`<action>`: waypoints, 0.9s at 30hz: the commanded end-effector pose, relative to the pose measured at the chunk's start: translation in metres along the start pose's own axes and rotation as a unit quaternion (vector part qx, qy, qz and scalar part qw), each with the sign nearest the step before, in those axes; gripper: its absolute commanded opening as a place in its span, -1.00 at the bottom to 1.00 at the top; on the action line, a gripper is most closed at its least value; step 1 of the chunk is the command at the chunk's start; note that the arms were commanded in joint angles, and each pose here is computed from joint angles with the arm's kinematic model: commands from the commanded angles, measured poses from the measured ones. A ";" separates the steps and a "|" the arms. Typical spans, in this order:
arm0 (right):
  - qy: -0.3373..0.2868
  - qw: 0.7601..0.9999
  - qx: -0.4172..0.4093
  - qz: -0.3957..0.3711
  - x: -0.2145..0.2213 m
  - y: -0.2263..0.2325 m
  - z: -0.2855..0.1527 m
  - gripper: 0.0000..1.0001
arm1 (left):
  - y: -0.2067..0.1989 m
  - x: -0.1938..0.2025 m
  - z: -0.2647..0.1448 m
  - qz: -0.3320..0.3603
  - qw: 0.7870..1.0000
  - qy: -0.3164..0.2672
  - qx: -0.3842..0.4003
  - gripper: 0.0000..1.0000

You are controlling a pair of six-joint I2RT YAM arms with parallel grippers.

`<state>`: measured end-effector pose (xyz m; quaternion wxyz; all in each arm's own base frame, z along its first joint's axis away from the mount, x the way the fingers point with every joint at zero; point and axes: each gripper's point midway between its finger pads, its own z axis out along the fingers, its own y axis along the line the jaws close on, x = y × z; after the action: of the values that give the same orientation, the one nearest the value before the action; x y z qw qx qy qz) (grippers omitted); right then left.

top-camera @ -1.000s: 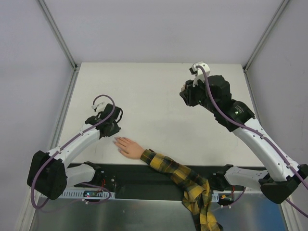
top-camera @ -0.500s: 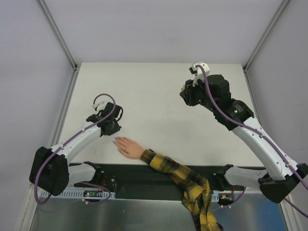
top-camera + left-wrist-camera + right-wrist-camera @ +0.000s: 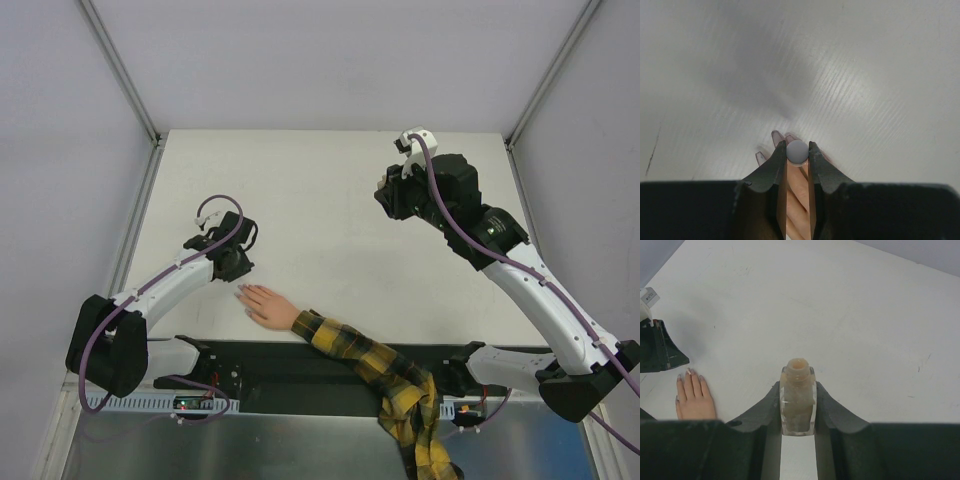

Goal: Paint the nails

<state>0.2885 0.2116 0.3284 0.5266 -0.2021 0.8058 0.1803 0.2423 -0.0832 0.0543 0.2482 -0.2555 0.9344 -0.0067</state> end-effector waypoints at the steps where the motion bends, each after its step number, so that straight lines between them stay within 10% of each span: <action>1: -0.032 0.999 -0.005 0.008 -0.023 0.001 -0.007 -1.00 | -0.006 -0.009 -0.002 -0.007 1.000 -0.005 0.010 -1.00; 27: -0.031 0.999 -0.003 0.010 -0.023 -0.002 -0.006 -1.00 | -0.002 -0.003 0.005 -0.013 1.000 0.008 0.002 -1.00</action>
<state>0.2903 0.2093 0.3284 0.5263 -0.1994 0.8066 0.1809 0.2463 -0.0827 0.0511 0.2464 -0.2608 0.9334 -0.0083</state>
